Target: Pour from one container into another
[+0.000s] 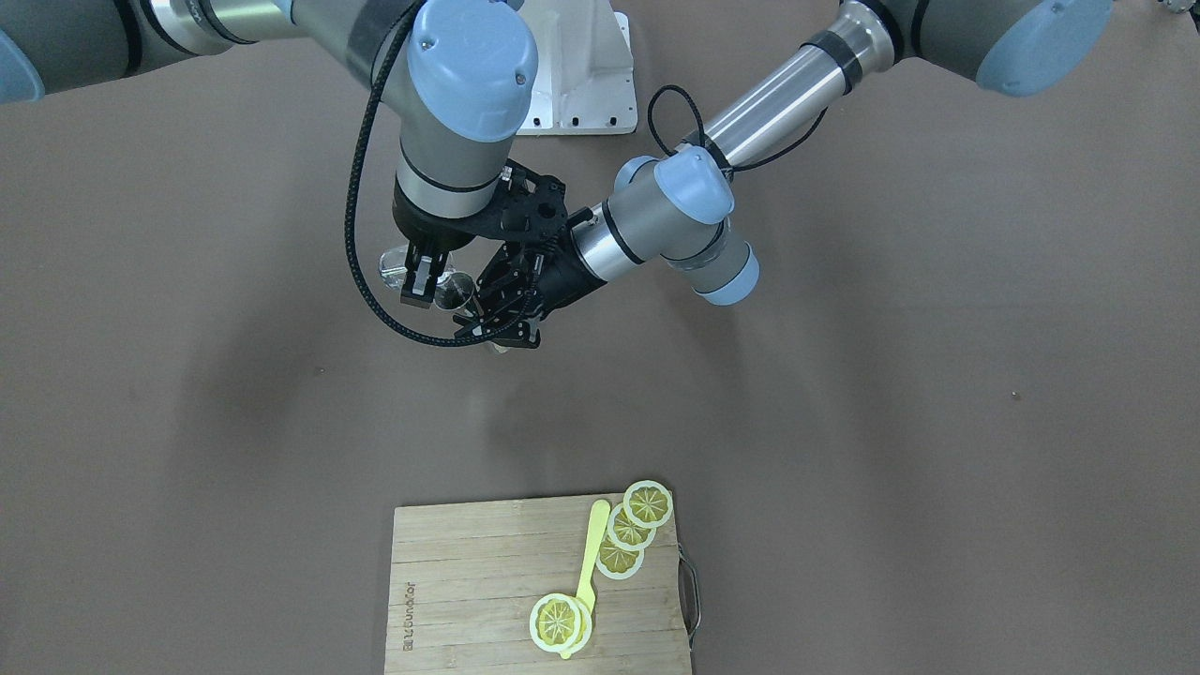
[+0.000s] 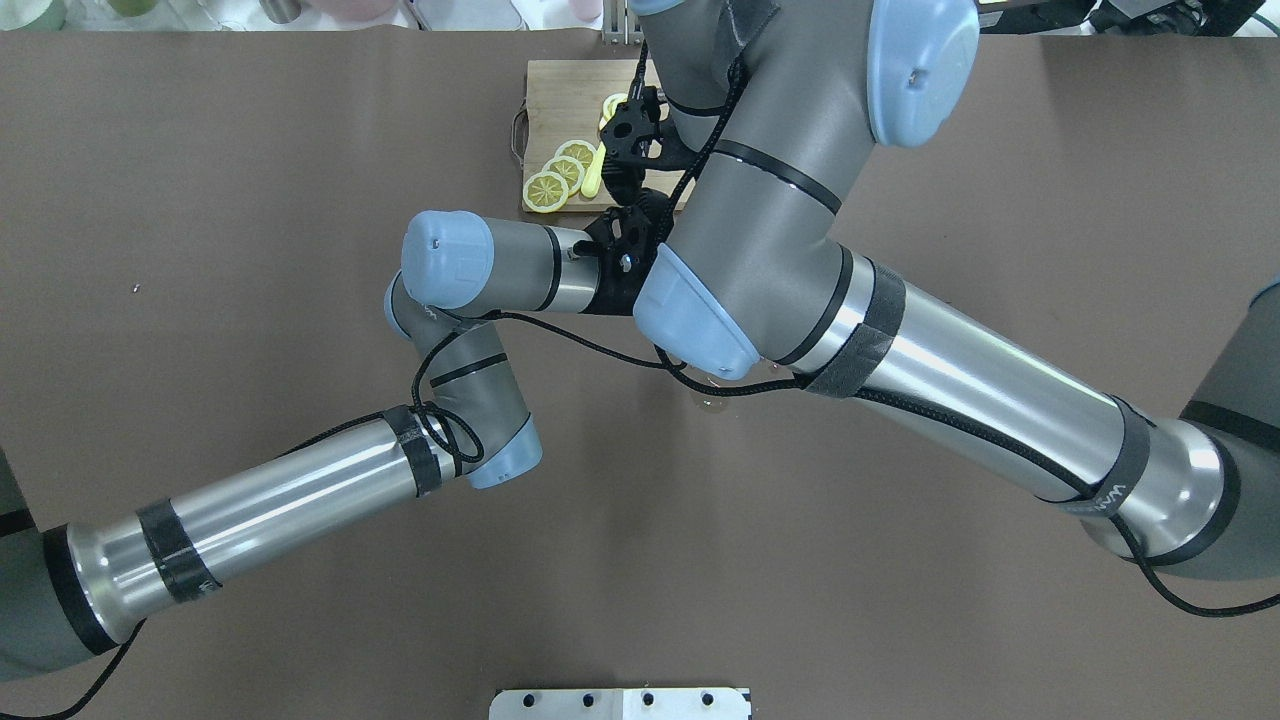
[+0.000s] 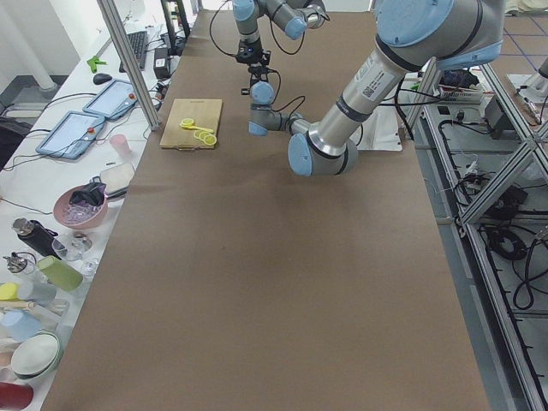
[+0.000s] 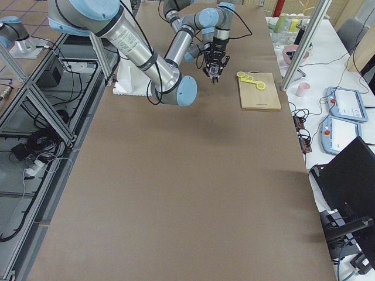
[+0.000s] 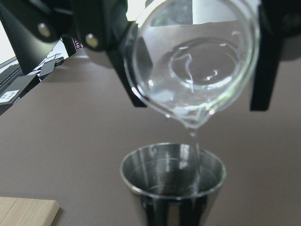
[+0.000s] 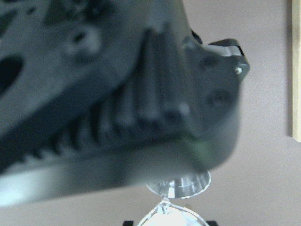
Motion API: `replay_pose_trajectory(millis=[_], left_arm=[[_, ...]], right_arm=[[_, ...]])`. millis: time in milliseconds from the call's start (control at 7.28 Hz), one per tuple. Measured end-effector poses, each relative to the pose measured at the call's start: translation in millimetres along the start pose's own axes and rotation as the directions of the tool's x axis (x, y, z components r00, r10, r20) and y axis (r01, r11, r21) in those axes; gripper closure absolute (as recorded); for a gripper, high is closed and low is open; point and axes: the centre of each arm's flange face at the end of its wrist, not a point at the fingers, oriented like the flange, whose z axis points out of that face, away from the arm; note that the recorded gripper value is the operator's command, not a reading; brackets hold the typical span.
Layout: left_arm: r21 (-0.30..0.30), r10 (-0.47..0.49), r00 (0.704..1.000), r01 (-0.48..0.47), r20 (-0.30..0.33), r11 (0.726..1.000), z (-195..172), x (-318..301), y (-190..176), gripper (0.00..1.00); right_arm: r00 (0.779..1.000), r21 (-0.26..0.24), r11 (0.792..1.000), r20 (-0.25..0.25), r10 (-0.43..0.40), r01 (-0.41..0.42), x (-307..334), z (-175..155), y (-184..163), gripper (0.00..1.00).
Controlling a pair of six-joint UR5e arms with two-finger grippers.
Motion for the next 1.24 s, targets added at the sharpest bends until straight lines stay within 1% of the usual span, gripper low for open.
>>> replay_pose_trajectory(millis=[412, 687, 962, 1099, 1236], left_arm=[[0.001, 0.0, 1.0, 0.0, 0.0, 1.0, -0.1, 0.1, -0.5, 1.0], [0.002, 0.001, 1.0, -0.001, 0.0, 1.0, -0.3, 0.2, -1.0, 1.0], [0.002, 0.001, 1.0, -0.001, 0.0, 1.0, -0.3, 0.2, -0.9, 1.0], [0.002, 0.0, 1.0, 0.0, 0.0, 1.0, -0.3, 0.2, -1.0, 1.0], [0.002, 0.0, 1.0, 0.0, 0.0, 1.0, -0.3, 0.2, -1.1, 1.0]], right_arm=[[1.0, -0.015, 1.0, 0.003, -0.015, 0.015, 2.2, -4.2, -3.9, 1.0], [1.0, -0.01, 1.0, -0.001, -0.021, 0.021, 2.0, -7.1, -0.8, 1.0], [0.999, 0.016, 1.0, -0.019, -0.026, 0.027, -1.0, -10.0, 13.1, 1.0], [0.999, 0.045, 0.998, -0.038, -0.031, 0.033, -2.3, -7.9, 24.4, 1.0], [0.997, 0.087, 0.995, -0.066, -0.035, 0.04, -1.3, -4.9, 36.5, 1.0]])
